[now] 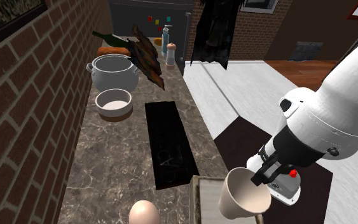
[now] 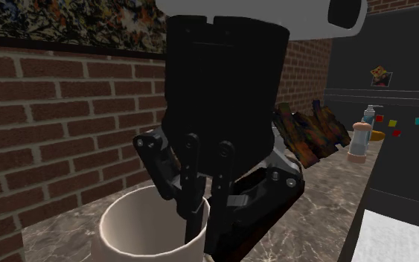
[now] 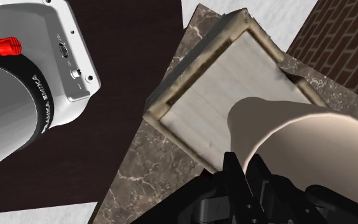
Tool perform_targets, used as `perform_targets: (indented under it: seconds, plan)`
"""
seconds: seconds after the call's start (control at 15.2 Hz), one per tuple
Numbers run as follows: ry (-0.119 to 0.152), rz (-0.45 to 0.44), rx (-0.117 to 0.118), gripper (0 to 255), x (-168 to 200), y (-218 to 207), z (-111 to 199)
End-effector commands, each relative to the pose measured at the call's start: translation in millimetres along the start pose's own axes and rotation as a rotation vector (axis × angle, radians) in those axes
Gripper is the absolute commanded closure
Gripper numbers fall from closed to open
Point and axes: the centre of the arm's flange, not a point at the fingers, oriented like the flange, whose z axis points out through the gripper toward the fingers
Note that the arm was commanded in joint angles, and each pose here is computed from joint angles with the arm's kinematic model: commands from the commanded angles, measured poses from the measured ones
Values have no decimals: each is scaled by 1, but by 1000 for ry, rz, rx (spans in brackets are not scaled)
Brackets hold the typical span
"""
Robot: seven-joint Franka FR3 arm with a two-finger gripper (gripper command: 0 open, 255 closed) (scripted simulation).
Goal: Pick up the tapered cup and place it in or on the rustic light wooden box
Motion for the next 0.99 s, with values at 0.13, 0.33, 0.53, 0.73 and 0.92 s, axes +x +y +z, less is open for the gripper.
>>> perform_targets:
  seconds: [0.13, 0.33, 0.53, 0.73, 0.92]
  plan:
    - [0, 0, 1, 255, 0, 2, 11]
    - [0, 0, 1, 255, 0, 2, 11]
    - [0, 0, 1, 255, 0, 2, 11]
    - [0, 0, 1, 0, 0, 2, 11]
    - [0, 0, 1, 0, 0, 2, 11]
